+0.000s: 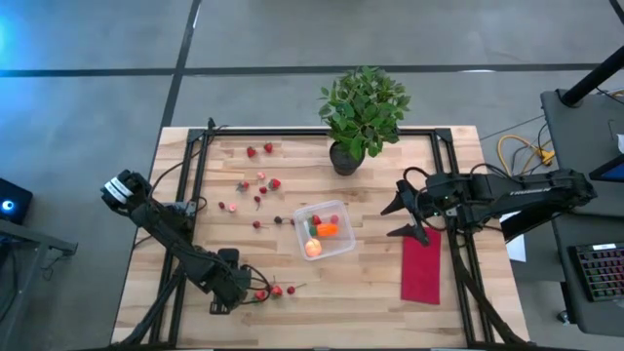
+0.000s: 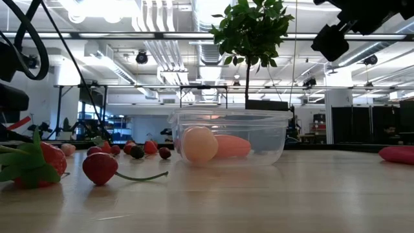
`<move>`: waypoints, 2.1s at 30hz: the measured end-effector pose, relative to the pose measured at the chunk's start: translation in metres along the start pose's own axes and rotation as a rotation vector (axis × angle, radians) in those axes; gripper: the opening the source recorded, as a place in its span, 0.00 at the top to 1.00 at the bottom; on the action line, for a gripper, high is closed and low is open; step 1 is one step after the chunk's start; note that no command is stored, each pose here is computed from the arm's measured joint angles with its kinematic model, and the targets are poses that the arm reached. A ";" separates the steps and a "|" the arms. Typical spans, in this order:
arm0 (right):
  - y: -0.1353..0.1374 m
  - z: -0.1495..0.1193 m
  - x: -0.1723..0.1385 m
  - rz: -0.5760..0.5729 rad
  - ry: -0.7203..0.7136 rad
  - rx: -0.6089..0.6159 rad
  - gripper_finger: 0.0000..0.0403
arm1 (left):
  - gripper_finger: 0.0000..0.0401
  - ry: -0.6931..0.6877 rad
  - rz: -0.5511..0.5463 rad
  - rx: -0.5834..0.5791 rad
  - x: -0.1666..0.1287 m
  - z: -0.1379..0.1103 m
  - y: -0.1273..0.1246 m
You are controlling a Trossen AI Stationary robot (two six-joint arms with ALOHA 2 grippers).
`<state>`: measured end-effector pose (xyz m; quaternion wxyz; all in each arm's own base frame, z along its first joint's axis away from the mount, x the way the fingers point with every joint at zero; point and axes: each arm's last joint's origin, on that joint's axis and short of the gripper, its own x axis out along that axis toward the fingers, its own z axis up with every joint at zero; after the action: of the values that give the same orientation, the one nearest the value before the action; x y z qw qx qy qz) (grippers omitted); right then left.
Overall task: Pick and placing Produce into tupperware
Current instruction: Put the red cherry into the transparent bin
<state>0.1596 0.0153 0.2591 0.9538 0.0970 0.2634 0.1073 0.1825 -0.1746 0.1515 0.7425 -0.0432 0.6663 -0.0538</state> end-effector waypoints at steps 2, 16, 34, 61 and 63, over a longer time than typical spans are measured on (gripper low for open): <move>0.000 0.000 0.000 0.000 0.000 0.025 0.24 | 0.41 0.001 0.002 0.005 0.000 0.000 0.000; 0.000 0.000 0.000 0.001 -0.001 0.180 0.24 | 0.48 0.001 0.014 0.022 0.002 -0.002 0.002; 0.000 0.000 0.000 0.001 -0.001 0.177 0.24 | 0.77 0.006 0.009 0.020 -0.004 0.001 0.000; 0.000 0.001 0.000 0.002 -0.008 0.176 0.22 | 0.71 -0.529 0.117 -0.078 -0.100 0.146 0.138; 0.000 0.001 0.000 0.003 -0.008 0.176 0.23 | 0.68 -0.510 0.111 -0.076 -0.093 0.156 0.137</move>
<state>0.1601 0.0154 0.2596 0.9425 0.1812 0.2679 0.0846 0.3311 -0.0269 0.2418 0.8861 -0.0463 0.4605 0.0247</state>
